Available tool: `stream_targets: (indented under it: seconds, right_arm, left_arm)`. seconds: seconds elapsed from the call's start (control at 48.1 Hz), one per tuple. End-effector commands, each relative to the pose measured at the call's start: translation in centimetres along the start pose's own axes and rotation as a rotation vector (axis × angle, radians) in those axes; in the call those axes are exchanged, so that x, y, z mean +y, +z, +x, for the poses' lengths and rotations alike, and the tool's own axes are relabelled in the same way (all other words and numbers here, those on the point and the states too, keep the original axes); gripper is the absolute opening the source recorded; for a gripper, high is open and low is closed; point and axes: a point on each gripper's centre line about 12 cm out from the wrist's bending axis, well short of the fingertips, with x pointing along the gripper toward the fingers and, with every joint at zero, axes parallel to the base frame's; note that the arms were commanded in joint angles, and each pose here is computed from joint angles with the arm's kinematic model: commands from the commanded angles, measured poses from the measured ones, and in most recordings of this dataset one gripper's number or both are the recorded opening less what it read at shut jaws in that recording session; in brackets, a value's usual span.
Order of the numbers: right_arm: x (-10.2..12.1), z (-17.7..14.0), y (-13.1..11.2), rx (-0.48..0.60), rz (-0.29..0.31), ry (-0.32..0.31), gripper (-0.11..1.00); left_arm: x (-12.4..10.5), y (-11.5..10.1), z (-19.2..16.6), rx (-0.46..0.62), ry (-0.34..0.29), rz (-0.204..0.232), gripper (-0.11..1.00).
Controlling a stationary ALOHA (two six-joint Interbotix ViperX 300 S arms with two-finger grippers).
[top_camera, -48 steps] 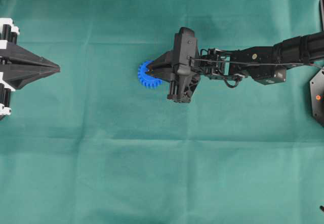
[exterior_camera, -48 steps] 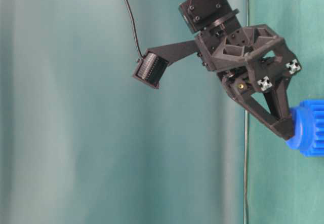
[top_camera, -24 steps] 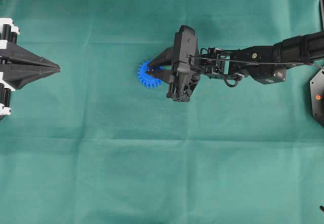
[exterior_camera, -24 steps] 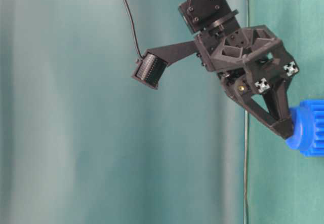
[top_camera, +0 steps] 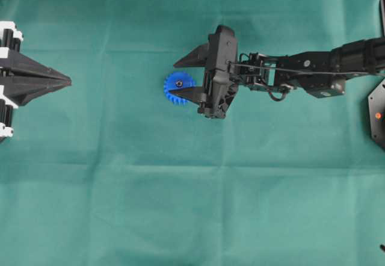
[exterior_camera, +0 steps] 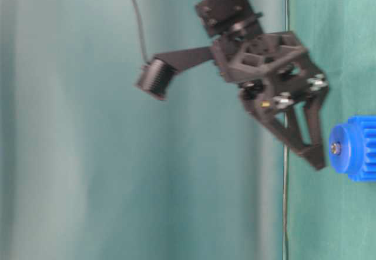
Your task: Insert the shaft placed at a random location into the center hole of the small gear at another random location.
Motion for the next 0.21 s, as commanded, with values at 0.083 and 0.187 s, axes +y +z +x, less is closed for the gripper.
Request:
stream_targets:
  seconds: [0.083,0.187]
  right_arm:
    - [-0.01,-1.31,2.68,-0.044,0.001,0.001,0.73]
    - [0.00,-1.60,2.95,-0.041,0.002,0.002,0.73]
  left_arm:
    - [0.00,0.81,0.25,-0.020,0.000,0.000,0.00]
    - [0.00,0.81,0.25,-0.020,0.000,0.000,0.00]
